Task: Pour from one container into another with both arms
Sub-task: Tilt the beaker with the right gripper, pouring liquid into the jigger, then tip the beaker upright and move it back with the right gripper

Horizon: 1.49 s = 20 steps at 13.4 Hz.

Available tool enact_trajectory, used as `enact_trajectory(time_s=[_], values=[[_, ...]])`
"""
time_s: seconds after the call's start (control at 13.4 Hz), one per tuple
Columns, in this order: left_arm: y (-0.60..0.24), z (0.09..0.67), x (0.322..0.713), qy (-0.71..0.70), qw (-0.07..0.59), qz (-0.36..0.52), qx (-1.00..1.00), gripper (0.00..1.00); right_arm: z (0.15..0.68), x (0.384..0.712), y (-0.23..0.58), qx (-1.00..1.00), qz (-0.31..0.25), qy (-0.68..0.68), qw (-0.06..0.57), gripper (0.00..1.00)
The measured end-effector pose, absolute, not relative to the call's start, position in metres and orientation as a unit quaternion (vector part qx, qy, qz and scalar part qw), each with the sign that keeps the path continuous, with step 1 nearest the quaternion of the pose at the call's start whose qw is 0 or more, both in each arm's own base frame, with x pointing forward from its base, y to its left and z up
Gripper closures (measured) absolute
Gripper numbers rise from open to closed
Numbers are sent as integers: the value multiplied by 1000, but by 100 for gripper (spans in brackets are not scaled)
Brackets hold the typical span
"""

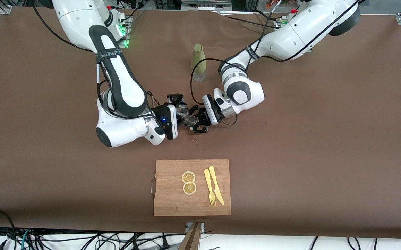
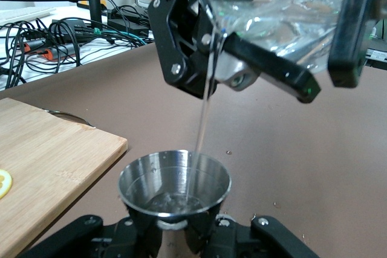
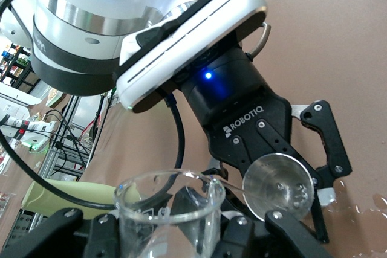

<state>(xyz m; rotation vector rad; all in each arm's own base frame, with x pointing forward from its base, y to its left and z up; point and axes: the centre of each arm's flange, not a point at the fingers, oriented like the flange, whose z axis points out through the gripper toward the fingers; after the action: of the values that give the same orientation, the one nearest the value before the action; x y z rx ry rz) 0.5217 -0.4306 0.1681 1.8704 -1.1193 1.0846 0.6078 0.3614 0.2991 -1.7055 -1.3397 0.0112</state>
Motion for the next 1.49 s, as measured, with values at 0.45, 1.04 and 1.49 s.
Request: enact_trajectory(time_s=[0.45, 1.04, 1.49], values=[[-424, 169, 528, -426, 343, 421, 723, 90, 314, 614, 363, -692, -31, -559, 454, 86], [-358, 175, 566, -387, 332, 448, 735, 90, 368, 628, 308, -647, -147, -588, 463, 86], [-275, 155, 580, -367, 366, 490, 701, 90, 369, 625, 154, -613, -227, -600, 461, 86]])
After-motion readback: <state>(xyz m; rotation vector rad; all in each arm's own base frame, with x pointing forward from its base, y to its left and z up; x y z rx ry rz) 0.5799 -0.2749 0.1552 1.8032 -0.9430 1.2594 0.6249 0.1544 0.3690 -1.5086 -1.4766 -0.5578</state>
